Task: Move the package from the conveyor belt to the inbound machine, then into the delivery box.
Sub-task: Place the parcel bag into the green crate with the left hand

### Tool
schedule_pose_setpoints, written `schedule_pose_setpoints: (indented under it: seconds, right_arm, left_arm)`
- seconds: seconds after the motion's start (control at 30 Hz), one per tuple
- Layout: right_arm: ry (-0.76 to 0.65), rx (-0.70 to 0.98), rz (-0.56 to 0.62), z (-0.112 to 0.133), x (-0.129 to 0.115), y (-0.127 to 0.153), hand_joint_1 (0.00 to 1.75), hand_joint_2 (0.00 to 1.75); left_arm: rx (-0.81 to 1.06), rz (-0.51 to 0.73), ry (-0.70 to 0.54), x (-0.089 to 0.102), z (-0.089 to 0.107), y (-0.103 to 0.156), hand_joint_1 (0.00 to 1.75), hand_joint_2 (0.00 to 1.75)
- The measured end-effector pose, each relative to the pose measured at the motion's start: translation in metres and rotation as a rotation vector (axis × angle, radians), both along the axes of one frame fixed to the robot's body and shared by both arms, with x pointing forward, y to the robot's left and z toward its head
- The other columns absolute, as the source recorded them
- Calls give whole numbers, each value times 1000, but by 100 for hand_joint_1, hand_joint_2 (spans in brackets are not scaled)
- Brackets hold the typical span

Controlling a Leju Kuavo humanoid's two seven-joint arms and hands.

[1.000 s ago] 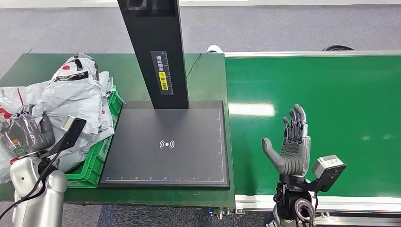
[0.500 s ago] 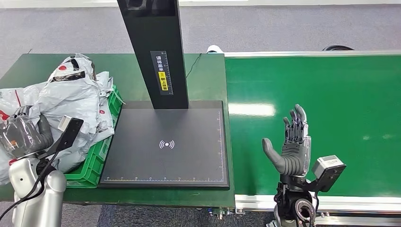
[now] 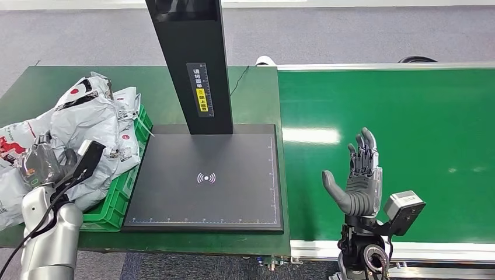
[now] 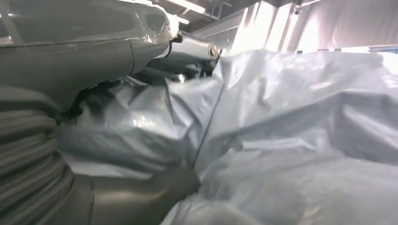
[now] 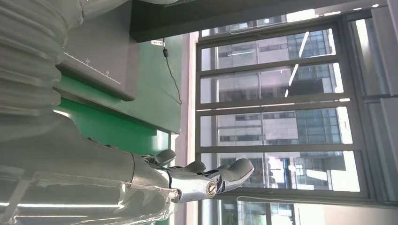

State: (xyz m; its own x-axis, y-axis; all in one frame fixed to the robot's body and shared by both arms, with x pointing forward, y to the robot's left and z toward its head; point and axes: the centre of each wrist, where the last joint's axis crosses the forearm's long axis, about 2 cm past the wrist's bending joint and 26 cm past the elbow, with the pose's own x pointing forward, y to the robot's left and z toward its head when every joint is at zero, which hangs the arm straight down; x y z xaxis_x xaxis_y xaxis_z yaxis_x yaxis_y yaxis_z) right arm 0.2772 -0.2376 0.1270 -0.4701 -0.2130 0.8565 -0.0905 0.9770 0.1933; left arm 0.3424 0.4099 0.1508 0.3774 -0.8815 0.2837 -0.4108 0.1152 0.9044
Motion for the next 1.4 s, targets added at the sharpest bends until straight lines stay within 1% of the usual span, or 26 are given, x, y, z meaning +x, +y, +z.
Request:
schedule_pose_setpoints:
  seconds: [0.27, 0.53, 0.63, 0.9, 1.1, 1.17, 1.23, 1.37, 1.4]
  right_arm:
    - [2, 0, 2, 0, 0, 0, 0, 175]
    - [2, -3, 12, 0, 0, 0, 0, 175]
    - [1, -4, 16, 1, 1, 0, 0, 175]
    - [5, -5, 19, 1, 1, 0, 0, 175]
    - [0, -15, 29, 2, 4, 1, 0, 175]
    - [-1, -17, 30, 3, 4, 1, 0, 175]
    - [0, -18, 31, 3, 4, 1, 0, 175]
    - [6, -18, 34, 3, 4, 1, 0, 175]
    - [7, -18, 35, 3, 4, 2, 0, 175]
  left_arm:
    - [4, -34, 46, 6, -6, -2, 0, 175]
    - [-104, -174, 88, 8, -14, -9, 0, 175]
    - [-128, -205, 104, 10, -17, -13, 0, 175]
    - [-133, -219, 132, 12, -19, -16, 0, 175]
    - [-115, -195, 226, 20, -17, -17, 0, 175]
    - [-108, -188, 206, 21, -17, -16, 0, 175]
    - [-95, -174, 153, 19, -18, -16, 0, 175]
    - [-28, -138, -19, 10, -18, -14, 0, 0]
    - [-11, -138, -74, 8, -16, -14, 0, 0]
